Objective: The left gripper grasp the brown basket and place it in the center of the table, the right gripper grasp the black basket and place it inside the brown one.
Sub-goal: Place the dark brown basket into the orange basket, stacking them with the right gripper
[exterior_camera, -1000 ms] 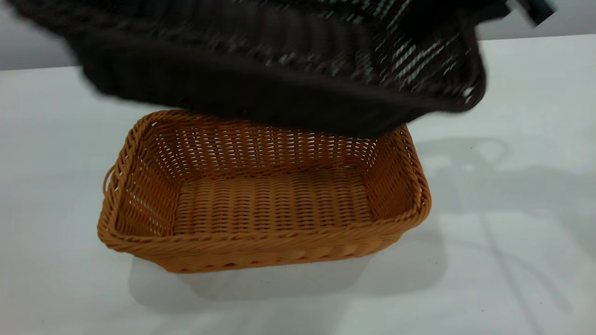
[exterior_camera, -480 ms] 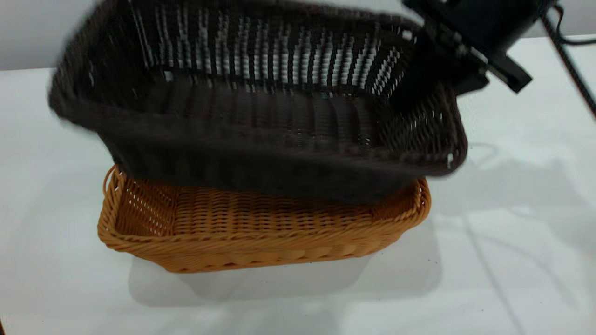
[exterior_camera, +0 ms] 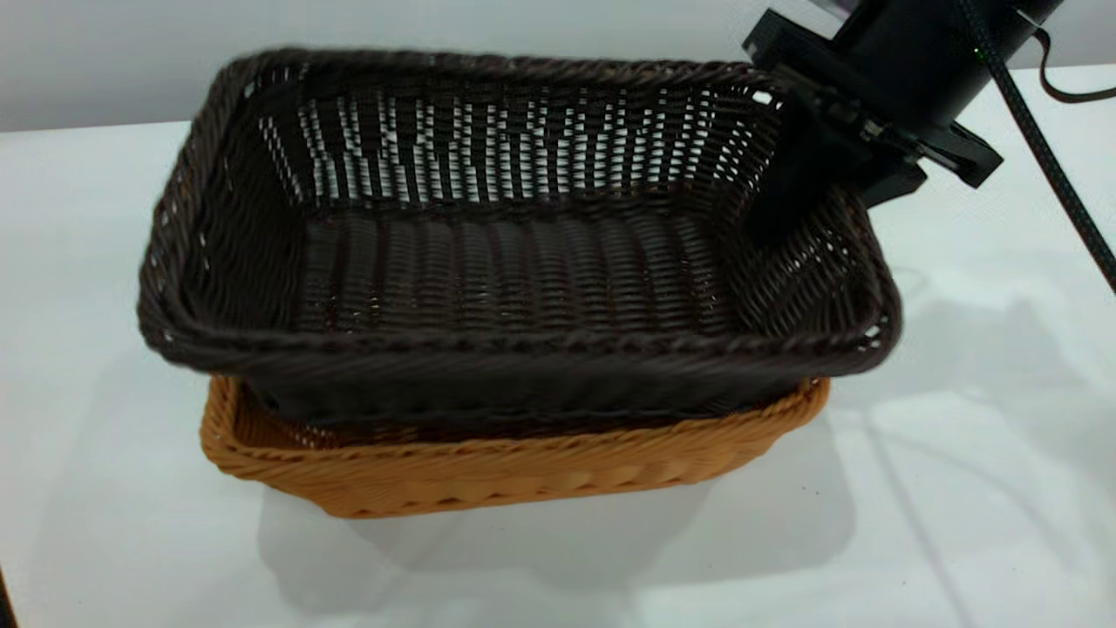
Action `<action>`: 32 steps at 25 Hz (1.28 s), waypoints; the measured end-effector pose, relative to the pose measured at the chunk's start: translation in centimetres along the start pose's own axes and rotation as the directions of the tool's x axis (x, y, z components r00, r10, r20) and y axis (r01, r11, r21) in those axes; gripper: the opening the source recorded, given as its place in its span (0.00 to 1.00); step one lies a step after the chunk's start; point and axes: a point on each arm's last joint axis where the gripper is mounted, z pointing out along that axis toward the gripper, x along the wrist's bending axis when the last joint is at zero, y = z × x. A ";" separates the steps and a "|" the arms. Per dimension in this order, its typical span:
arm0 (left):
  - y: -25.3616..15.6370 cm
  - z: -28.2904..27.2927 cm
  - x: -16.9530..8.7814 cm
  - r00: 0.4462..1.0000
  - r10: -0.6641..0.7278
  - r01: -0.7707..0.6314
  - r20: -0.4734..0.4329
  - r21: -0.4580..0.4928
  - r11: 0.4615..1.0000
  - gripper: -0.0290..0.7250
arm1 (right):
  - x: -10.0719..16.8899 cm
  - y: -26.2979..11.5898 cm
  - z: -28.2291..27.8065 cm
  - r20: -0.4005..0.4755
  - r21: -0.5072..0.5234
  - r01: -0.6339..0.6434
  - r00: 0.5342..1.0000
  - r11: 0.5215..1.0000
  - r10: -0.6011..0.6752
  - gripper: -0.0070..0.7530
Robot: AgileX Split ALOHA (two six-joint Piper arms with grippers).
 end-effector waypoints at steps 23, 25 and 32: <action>-0.1 0.0 -0.1 0.999 -0.045 0.045 0.008 0.006 0.999 0.87 | -0.5 0.2 0.7 0.064 -0.015 0.028 0.998 0.999 -0.027 0.17; -0.1 0.0 -0.1 0.999 -0.044 0.044 0.008 0.006 0.999 0.87 | -0.5 0.2 0.7 0.064 -0.015 0.028 0.998 0.999 -0.027 0.20; -0.1 0.0 -0.1 0.999 -0.045 0.045 0.009 0.013 0.999 0.87 | -0.4 -0.3 0.7 0.046 0.044 0.106 0.993 0.993 -0.108 0.52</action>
